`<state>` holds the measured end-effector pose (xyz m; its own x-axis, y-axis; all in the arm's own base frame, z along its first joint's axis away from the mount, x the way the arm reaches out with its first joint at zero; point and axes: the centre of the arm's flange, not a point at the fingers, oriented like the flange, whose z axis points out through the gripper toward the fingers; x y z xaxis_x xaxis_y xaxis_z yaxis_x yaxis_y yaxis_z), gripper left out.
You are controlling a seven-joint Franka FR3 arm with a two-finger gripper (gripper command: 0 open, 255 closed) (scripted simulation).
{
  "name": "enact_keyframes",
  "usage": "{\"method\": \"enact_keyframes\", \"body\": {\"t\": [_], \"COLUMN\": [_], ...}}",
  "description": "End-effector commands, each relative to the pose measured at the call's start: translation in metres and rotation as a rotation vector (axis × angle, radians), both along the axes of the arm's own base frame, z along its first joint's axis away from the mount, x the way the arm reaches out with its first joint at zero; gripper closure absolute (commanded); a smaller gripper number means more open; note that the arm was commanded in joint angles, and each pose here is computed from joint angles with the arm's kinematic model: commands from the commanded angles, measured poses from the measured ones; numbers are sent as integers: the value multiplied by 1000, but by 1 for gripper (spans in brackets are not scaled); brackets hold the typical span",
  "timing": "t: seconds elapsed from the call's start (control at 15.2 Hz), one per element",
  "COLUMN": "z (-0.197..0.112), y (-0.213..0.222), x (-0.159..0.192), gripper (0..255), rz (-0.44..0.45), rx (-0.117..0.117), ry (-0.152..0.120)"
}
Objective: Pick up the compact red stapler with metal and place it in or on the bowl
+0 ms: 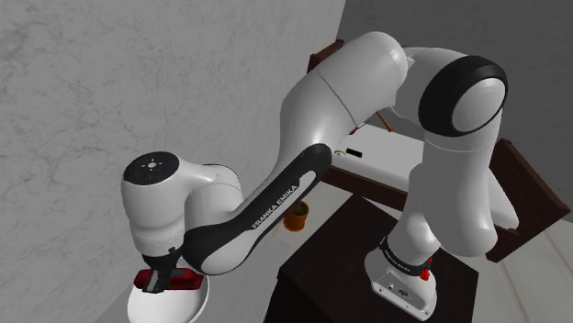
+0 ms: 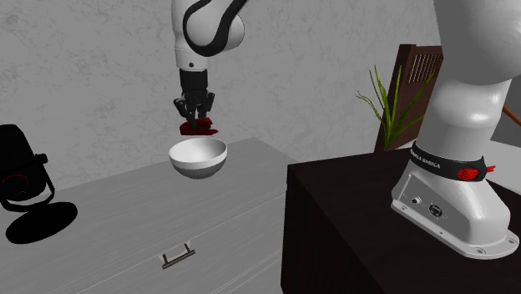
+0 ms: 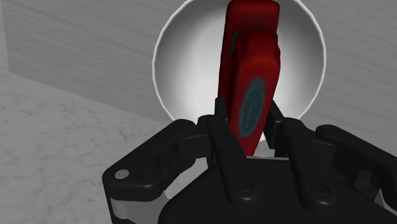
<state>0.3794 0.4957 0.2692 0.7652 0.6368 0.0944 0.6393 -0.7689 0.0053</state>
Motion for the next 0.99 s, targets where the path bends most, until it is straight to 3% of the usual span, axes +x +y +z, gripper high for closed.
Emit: {"method": "enact_keyframes", "body": {"t": [0.0, 0.59, 0.92], "z": [-11, -59, -62], "y": [0, 0, 0], "x": [-1, -1, -1], "gripper": [255, 255, 255], "rz": [0, 0, 0], "rx": [0, 0, 0], "ry": [0, 0, 0]}}
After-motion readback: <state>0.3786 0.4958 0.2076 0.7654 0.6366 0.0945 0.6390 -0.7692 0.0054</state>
